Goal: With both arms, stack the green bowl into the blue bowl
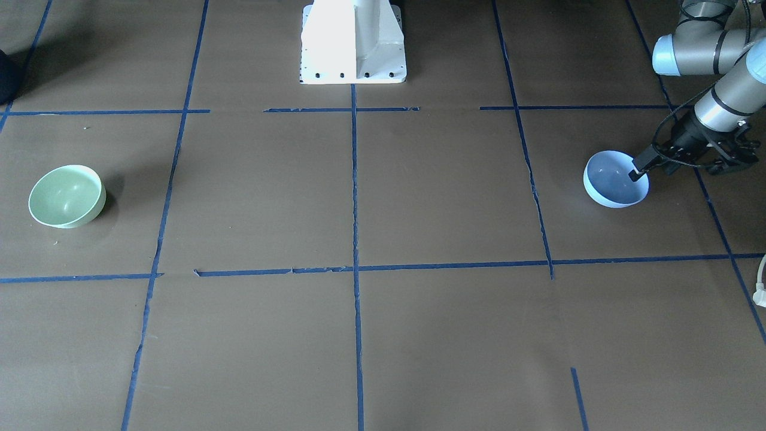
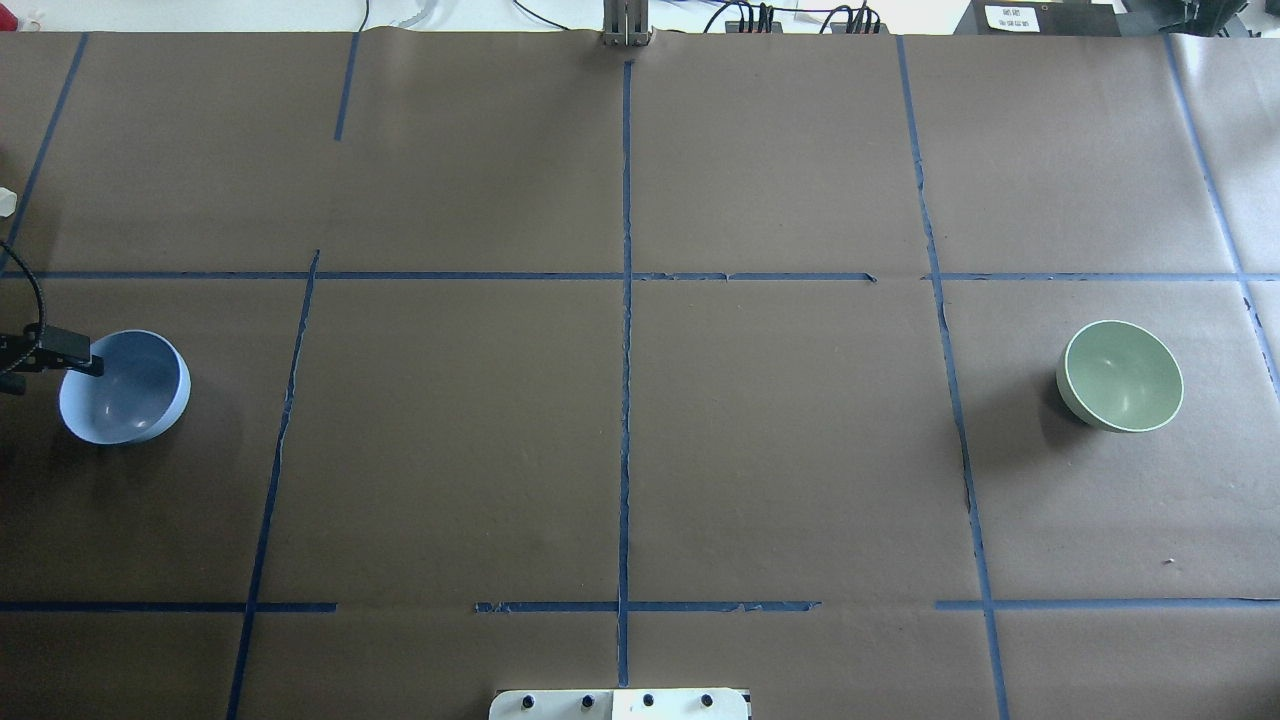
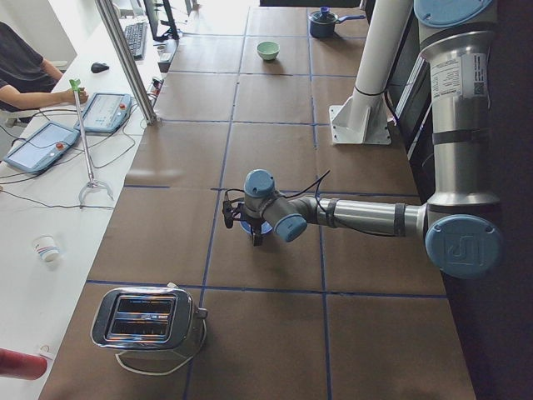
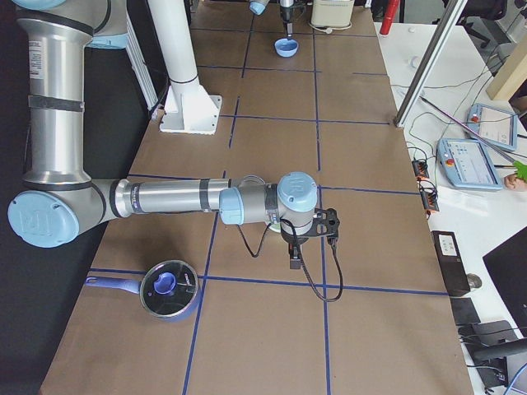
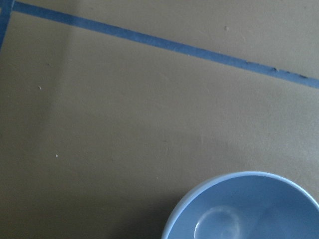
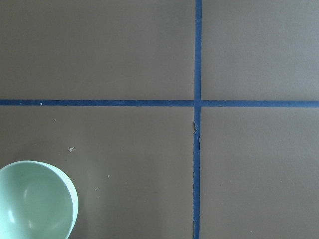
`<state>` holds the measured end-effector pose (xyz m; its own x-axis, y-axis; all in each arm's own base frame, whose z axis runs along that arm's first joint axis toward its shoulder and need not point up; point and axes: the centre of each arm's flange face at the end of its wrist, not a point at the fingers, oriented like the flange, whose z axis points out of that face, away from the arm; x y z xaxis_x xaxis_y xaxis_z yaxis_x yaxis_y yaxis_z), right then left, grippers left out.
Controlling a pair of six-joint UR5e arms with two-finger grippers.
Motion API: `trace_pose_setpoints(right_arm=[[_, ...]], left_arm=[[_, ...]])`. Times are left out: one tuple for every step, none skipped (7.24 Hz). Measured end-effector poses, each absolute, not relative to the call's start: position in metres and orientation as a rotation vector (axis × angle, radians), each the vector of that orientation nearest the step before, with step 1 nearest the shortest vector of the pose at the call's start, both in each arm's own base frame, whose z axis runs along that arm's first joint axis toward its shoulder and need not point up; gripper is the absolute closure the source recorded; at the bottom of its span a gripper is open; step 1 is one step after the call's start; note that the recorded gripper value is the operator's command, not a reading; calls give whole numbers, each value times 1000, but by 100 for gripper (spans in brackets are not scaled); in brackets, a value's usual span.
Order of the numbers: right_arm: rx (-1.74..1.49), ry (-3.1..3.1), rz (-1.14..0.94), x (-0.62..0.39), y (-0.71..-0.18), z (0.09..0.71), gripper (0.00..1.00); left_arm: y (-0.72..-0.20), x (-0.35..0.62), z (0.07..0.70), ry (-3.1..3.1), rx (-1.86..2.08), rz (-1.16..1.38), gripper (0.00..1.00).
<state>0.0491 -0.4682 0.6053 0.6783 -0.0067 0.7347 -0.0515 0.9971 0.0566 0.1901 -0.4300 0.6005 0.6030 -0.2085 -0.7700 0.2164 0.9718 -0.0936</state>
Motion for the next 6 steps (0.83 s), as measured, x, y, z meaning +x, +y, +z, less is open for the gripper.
trace_pose_setpoints(right_arm=[[75, -825, 25, 49, -469, 605, 0], [77, -825, 24, 49, -469, 604, 0], [78, -826, 24, 49, -469, 604, 0], [78, -826, 24, 49, -469, 603, 0], [77, -827, 24, 49, -469, 604, 0], [74, -827, 25, 49, -468, 605, 0]], left_arm=[[-426, 198, 607, 878, -4, -237, 12], [-423, 205, 615, 866, -20, -229, 46], [-422, 208, 619, 860, -28, -225, 75], [-421, 209, 620, 858, -30, -224, 93], [-421, 209, 619, 860, -30, -222, 99], [-421, 209, 616, 864, -31, -219, 100]])
